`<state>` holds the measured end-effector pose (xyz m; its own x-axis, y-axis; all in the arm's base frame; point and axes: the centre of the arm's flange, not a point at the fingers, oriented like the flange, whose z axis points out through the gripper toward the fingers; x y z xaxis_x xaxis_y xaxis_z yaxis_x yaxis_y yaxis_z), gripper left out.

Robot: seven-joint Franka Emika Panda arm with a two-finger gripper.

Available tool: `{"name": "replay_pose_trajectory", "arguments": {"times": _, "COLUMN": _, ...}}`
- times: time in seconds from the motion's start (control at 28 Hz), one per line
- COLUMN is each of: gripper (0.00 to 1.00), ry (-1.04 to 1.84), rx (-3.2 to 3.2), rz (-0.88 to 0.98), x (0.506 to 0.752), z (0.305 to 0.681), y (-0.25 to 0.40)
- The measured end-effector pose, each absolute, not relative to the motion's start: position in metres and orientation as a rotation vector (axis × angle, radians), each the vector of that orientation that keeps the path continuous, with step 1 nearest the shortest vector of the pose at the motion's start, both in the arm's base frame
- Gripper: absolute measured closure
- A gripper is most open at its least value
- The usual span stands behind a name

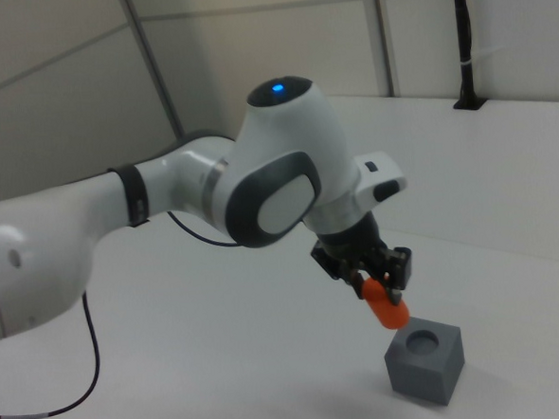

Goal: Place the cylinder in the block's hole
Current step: 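Carry the cylinder over the grey cube's hole and lower it in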

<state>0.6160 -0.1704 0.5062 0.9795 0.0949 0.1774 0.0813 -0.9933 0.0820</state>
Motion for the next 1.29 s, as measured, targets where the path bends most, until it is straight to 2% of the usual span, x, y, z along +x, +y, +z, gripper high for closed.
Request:
{"name": "replay_pose_trajectory", "arguments": {"times": 0.32, "gripper": 0.49, "ry": 0.113, "rx": 3.037, "rz": 0.313, "x": 0.641, "z": 0.461, "y": -0.177}}
{"name": "replay_pose_trajectory", "arguments": {"times": 0.75, "gripper": 0.49, "ry": 0.098, "rx": 3.035, "rz": 0.314, "x": 0.643, "z": 0.458, "y": -0.184}}
{"name": "replay_pose_trajectory", "arguments": {"times": 1.29, "gripper": 0.49, "ry": 0.096, "rx": 3.045, "rz": 0.261, "x": 0.644, "z": 0.435, "y": -0.187}}
